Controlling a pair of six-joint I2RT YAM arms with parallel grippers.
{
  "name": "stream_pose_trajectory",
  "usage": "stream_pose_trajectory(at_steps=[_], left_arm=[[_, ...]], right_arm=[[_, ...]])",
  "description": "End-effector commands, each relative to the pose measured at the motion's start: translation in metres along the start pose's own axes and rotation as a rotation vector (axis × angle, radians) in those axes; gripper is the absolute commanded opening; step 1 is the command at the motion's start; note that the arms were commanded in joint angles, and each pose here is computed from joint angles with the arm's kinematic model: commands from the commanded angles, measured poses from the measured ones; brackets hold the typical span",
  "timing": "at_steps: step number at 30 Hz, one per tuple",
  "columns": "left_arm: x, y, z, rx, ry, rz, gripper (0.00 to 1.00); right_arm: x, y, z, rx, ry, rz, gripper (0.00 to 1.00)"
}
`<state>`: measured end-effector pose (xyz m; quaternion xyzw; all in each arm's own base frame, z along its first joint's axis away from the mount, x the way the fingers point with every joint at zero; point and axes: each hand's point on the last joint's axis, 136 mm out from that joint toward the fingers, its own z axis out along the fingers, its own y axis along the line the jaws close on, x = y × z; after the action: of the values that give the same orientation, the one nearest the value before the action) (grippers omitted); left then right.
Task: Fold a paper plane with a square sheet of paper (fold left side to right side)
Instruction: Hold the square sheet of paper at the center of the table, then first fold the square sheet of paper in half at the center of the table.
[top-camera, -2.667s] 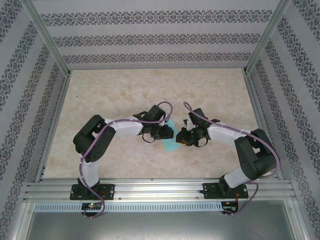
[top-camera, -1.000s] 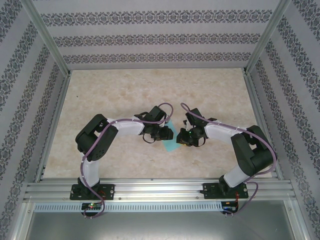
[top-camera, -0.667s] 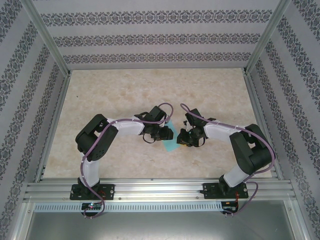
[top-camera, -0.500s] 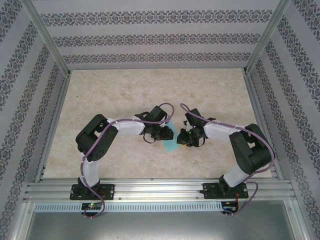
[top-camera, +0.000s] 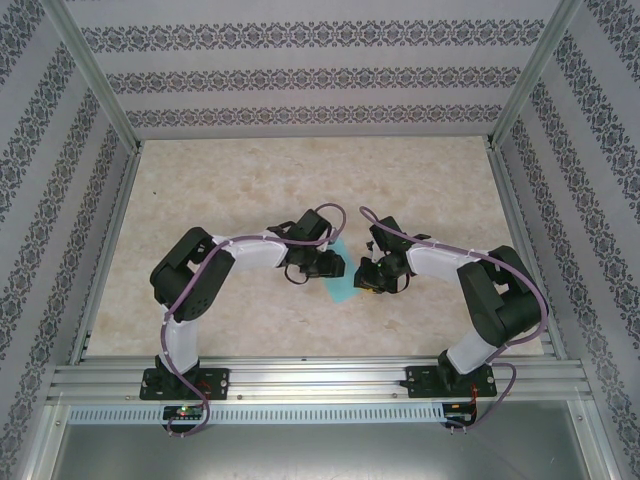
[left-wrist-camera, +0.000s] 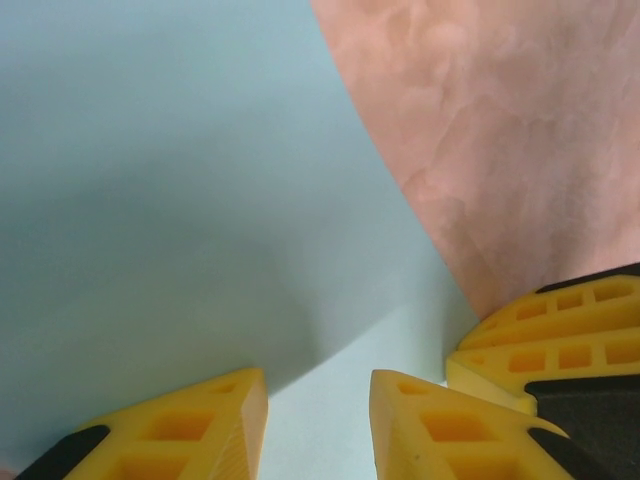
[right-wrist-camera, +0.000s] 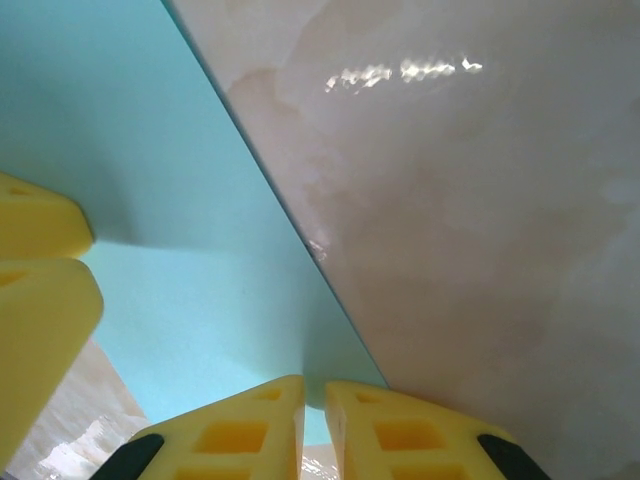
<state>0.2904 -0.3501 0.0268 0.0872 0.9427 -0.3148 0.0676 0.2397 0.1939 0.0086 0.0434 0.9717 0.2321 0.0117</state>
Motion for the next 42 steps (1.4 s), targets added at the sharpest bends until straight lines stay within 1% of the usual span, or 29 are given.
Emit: stream_pose_trajectory(at_steps=[1, 14, 24, 30, 34, 38, 42], left_arm=[[-0.008, 0.023, -0.013, -0.056, -0.033, -0.002, 0.36], [-0.027, 0.053, -0.029, -0.096, -0.071, -0.021, 0.40], [-0.053, 0.072, -0.050, -0.107, -0.117, -0.044, 0.43], [-0.058, 0.060, -0.073, -0.086, -0.165, -0.010, 0.43], [-0.050, 0.045, -0.083, -0.011, -0.189, -0.006, 0.43], [-0.042, 0.021, -0.078, 0.092, -0.175, 0.016, 0.40], [-0.043, 0.010, -0.061, 0.113, -0.137, 0.031, 0.37]], right_arm=[[0.019, -0.040, 0.016, 0.167, 0.059, 0.031, 0.17], [0.019, -0.044, 0.017, 0.181, 0.060, 0.036, 0.17], [0.019, -0.042, 0.017, 0.174, 0.061, 0.034, 0.17], [0.017, -0.041, 0.017, 0.168, 0.054, 0.032, 0.17], [0.016, -0.040, 0.017, 0.167, 0.054, 0.032, 0.17], [0.016, -0.040, 0.017, 0.166, 0.054, 0.029, 0.17], [0.015, -0.039, 0.018, 0.167, 0.053, 0.026, 0.17]])
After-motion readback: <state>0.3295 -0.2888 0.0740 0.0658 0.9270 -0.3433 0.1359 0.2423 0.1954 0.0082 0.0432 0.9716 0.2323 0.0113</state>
